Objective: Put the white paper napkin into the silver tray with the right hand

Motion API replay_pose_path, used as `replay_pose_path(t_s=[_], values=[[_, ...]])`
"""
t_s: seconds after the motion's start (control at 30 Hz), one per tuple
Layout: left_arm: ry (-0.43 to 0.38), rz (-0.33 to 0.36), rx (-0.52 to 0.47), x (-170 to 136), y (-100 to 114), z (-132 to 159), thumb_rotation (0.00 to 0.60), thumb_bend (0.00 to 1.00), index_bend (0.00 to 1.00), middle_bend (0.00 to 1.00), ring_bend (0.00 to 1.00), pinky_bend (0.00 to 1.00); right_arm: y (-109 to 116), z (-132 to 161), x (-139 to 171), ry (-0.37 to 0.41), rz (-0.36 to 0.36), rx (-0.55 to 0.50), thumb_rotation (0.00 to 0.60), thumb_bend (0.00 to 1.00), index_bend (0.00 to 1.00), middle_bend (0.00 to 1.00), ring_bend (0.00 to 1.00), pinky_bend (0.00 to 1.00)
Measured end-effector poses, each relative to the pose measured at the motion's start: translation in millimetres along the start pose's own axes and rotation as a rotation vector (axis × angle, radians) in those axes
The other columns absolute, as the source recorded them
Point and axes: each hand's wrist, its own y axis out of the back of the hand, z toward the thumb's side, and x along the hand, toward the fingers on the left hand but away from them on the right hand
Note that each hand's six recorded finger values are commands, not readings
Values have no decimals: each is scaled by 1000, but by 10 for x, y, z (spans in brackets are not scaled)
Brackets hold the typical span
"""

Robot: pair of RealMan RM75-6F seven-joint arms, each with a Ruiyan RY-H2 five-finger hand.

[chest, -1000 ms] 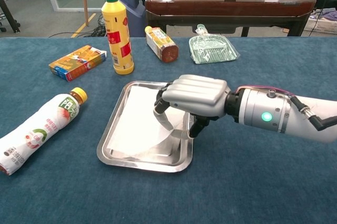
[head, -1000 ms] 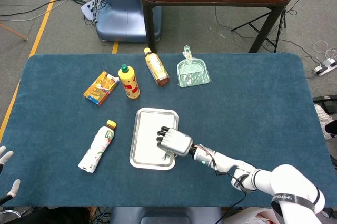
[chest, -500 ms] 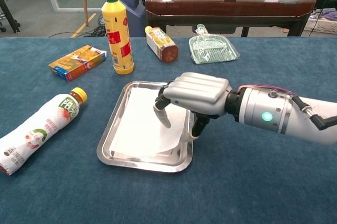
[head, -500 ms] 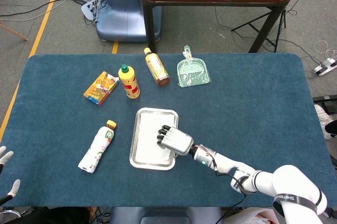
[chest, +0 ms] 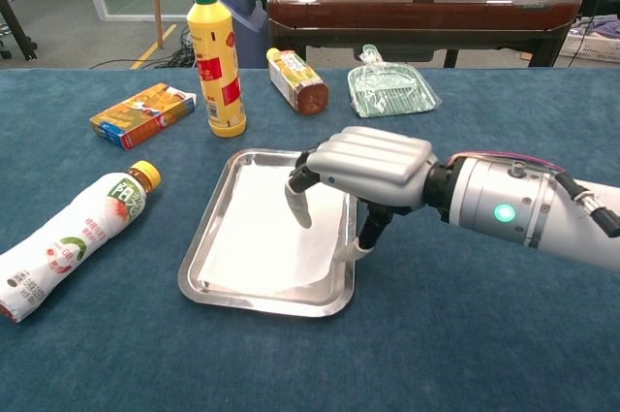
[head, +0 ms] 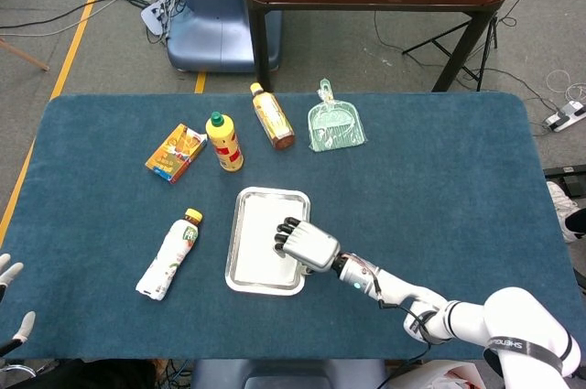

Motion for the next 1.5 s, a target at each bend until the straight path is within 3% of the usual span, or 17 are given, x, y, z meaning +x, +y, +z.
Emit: replay_pose_path(t_s=[0.57,0.7,1.0,1.23,1.5], values=[[-6,6,-5,1,7,10,600,306,168,80,63,14,91,14,142,-22,-15,9,600,7,480,387,229,272],[1,10,-4,-2,26,-17,600,307,168,81,63,14,158,-46,217,-56,-41,33,600,214,465,387,229,272],[-5,15,-1,45,44,-38,600,307,168,81,63,14,438,-412,813,-251,-85,77,600,232,377,377,229,337],[-27,10,-2,122,31,14,600,306,168,80,63,14,687,-672,1566,-457,-124,119,600,232,329,371,235,388],[-50,-1,-8,179,1,93,600,306,168,80,63,14,779,-784,2400,-672,-144,138,600,232,300,365,235,411]])
